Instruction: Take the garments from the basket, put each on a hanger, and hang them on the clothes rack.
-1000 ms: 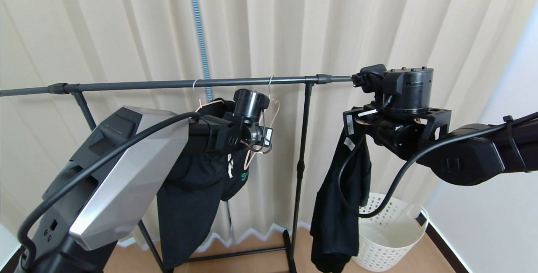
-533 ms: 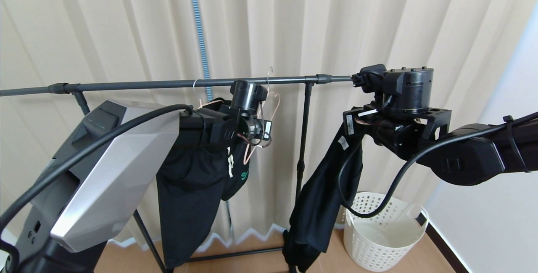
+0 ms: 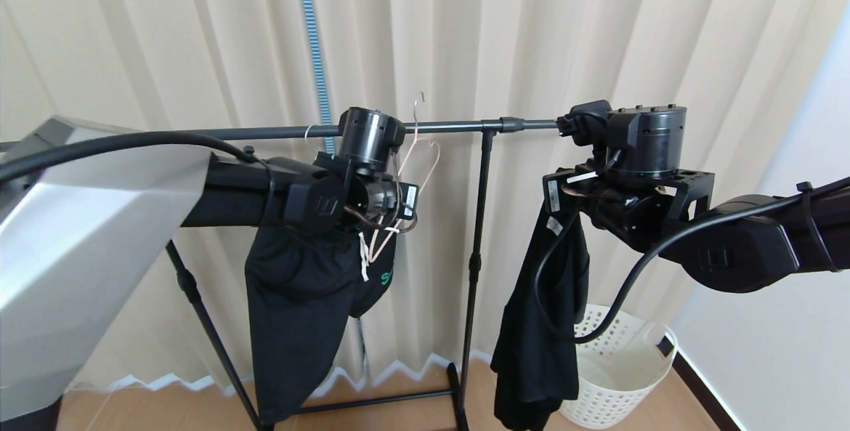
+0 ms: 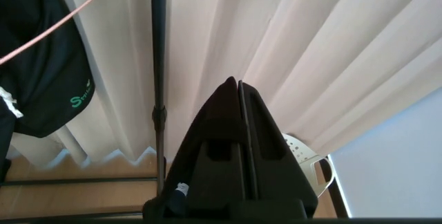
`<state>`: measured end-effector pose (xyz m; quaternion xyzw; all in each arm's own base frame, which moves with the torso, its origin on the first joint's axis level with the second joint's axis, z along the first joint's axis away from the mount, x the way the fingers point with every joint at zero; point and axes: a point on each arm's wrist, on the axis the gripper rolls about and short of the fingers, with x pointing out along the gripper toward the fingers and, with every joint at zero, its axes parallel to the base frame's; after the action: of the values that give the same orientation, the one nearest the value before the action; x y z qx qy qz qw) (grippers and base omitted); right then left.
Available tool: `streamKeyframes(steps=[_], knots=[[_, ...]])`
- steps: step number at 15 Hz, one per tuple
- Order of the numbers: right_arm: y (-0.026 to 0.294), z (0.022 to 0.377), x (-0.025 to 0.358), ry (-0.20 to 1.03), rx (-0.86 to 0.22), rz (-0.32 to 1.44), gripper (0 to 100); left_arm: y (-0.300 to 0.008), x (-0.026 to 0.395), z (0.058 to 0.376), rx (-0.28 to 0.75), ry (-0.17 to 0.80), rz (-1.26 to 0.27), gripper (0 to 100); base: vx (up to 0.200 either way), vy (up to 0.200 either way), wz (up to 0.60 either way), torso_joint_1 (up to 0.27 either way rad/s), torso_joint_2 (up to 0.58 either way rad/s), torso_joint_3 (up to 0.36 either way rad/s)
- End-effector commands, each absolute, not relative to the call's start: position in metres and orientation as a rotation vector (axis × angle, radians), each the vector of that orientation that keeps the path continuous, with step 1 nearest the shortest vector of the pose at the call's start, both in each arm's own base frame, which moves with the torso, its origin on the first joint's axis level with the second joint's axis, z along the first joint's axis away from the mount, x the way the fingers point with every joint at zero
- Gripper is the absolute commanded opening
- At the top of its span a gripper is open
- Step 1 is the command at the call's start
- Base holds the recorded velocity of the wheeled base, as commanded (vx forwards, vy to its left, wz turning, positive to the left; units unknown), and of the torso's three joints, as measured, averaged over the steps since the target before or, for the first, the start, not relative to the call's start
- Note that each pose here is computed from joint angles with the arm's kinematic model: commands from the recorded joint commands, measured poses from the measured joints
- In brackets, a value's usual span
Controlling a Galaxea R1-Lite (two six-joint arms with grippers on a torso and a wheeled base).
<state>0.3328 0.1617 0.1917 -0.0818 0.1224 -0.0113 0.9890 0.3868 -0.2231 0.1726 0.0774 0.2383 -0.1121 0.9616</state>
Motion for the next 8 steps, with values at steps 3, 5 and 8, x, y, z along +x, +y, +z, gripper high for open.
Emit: streamKeyframes(steps=[3,5,8], knots=[[0.161,0.197,0.330,0.233,-0.158,-0.021,0,-0.192,0.305,0.198,0.138,0.396,-0.283,0,0.000,0.000,0.00,0.000,0.00,0.000],[0.160,0.199,0.329,0.229,-0.155,-0.022,0,-0.165,0.255,0.193,0.166,0.330,-0.396,0,0.000,0.000,0.00,0.000,0.00,0.000],[0.159,0.200,0.328,0.226,-0.154,-0.024,0,-0.131,0.209,0.179,0.205,0.273,-0.517,0,0.000,0.000,0.00,0.000,0.00,0.000]])
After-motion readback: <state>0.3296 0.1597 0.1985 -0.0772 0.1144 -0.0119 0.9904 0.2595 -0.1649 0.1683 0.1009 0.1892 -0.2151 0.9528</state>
